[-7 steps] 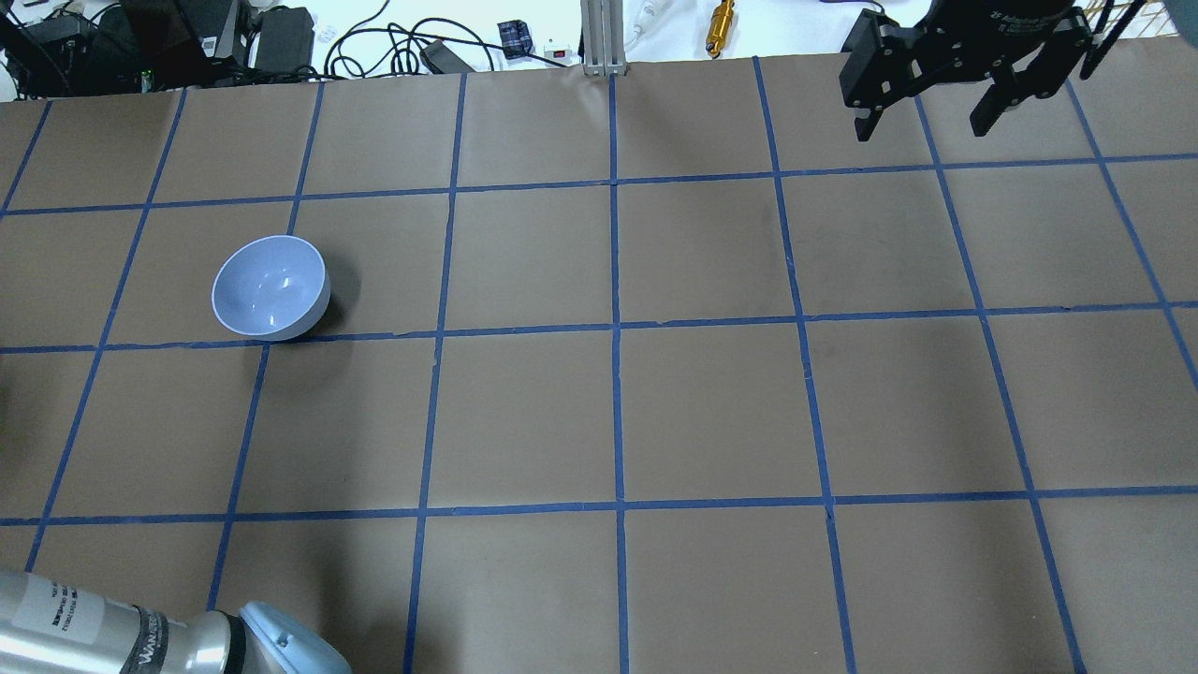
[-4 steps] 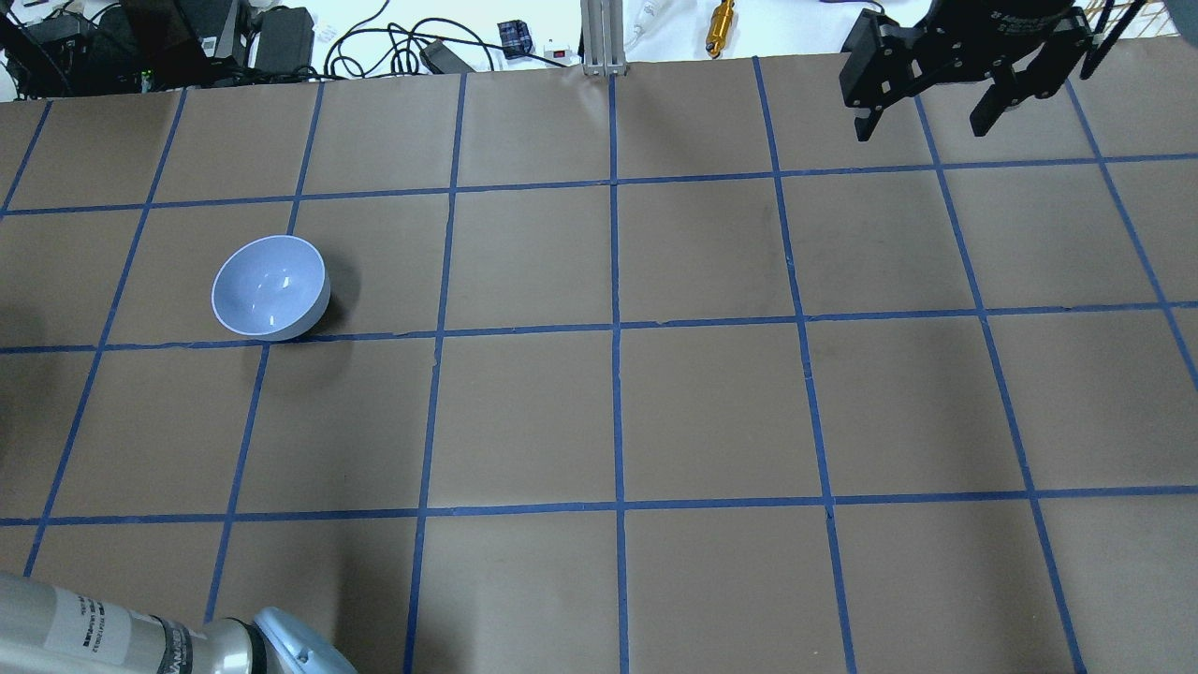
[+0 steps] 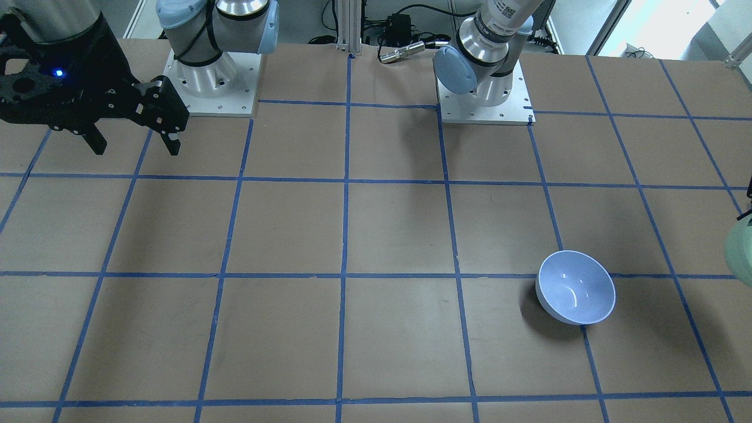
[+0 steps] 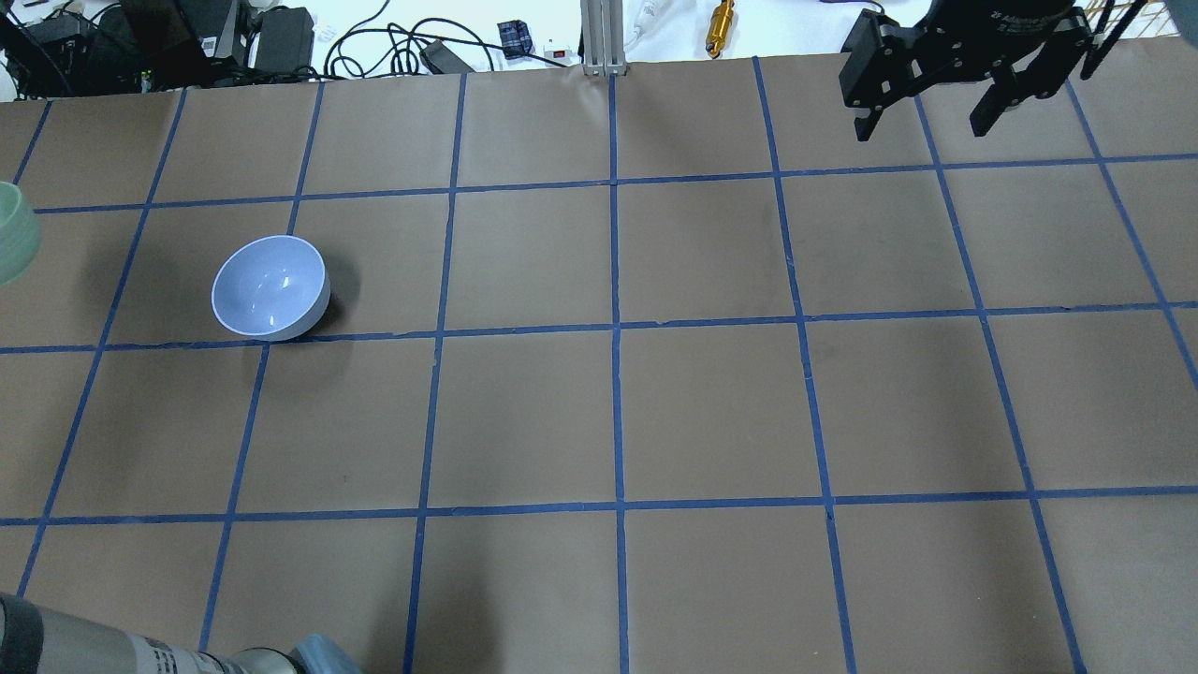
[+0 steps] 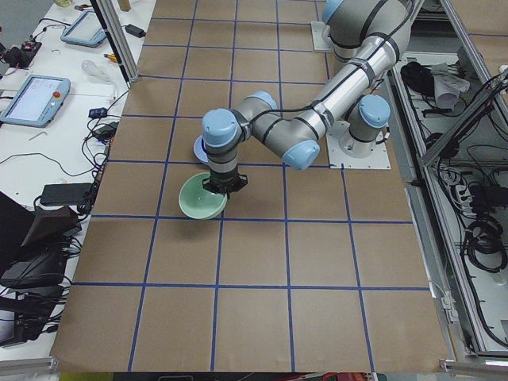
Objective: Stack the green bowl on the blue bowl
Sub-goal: 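Carry the green bowl over the light blue bowl with the left gripper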
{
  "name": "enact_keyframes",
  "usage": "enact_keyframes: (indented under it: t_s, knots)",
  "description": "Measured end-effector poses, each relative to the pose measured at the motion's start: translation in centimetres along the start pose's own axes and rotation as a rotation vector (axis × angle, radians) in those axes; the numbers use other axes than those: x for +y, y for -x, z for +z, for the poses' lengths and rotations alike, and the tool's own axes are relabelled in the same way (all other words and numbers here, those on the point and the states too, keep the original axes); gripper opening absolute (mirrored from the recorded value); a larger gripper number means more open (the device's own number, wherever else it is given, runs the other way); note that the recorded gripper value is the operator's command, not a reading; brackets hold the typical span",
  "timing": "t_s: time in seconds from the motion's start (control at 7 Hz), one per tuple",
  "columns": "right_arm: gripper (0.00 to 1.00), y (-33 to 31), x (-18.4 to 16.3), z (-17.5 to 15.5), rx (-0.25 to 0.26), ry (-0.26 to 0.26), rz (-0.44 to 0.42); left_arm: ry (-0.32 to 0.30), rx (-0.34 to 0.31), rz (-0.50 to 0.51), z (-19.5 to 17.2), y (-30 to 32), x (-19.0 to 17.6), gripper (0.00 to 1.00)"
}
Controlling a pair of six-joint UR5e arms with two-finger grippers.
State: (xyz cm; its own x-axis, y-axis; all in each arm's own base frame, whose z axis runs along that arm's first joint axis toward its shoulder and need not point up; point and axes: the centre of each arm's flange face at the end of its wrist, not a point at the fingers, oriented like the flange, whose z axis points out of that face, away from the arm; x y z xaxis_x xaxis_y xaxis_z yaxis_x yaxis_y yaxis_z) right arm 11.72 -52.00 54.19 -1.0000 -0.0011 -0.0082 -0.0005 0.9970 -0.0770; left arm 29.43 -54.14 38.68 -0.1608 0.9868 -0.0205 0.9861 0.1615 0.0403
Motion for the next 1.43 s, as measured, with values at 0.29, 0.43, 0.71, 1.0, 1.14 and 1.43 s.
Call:
enact_keyframes:
  t_s: [0.29,0.43,0.71,1.0,1.14,1.43]
  knots:
    - [1.0,0.0,0.0,0.0,0.0,0.0,0.0,-0.013,0.014,-0.081,-0.6,-0.6,-10.4,0.0]
    - [1.0,0.0,0.0,0.0,0.001,0.0,0.0,-0.011,0.013,-0.114,-0.3,-1.6,-14.4,0.0]
    - [1.0,0.0,0.0,0.0,0.001,0.0,-0.001,0.008,-0.013,-0.071,2.0,-3.3,-22.0,0.0]
    - [1.0,0.0,0.0,0.0,0.001,0.0,-0.001,0.057,-0.049,-0.003,6.9,-6.0,-25.7,0.0]
    - [1.0,0.0,0.0,0.0,0.001,0.0,-0.001,0.07,-0.078,0.015,8.8,-7.0,-26.0,0.0]
    - [1.0,0.0,0.0,0.0,0.001,0.0,-0.001,0.079,-0.108,0.025,10.8,-7.5,-24.9,0.0]
